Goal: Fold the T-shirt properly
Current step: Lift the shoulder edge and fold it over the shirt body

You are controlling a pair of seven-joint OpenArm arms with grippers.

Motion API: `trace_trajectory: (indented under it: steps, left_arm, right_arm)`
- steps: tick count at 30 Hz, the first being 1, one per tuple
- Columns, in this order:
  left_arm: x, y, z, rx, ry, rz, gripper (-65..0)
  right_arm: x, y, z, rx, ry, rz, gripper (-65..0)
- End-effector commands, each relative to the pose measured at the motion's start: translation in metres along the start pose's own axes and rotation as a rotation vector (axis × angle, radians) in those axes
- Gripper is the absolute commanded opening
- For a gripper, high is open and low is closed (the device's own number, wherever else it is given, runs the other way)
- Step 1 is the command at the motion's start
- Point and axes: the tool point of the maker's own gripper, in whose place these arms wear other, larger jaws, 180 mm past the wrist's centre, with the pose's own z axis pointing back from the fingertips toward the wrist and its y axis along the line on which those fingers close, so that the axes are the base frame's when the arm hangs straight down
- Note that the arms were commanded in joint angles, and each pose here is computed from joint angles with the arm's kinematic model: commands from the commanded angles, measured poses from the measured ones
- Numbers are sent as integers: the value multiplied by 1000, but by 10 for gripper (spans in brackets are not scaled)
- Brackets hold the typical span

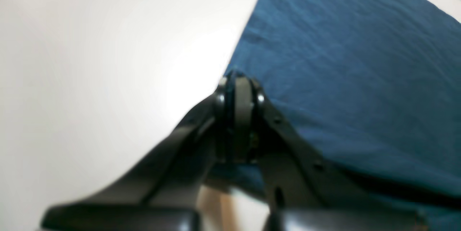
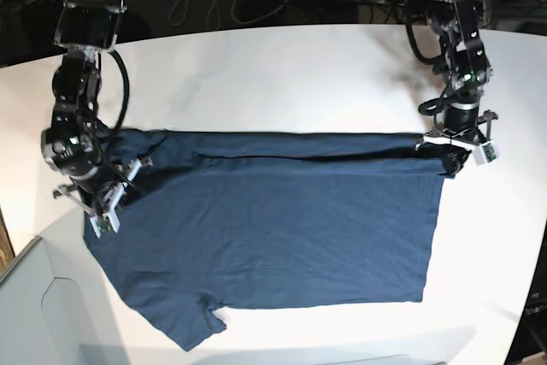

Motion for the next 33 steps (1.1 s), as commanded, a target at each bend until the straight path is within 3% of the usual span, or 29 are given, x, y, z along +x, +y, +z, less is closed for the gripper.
trace_trajectory:
  steps: [1,13,33]
  left_arm:
    - [20,-1,-5,-5,-57,-10,-650]
    - [28,-1,-28,2,-62,26,-650]
    - [43,-7,-37,-7,-92,38,-650]
  right_arm:
    - [17,-13,1,-20,-42,20,-648]
    - [23,-14,-28,22,-26,-6,-648]
    - [35,-28,-25,-5,-53,11,-648]
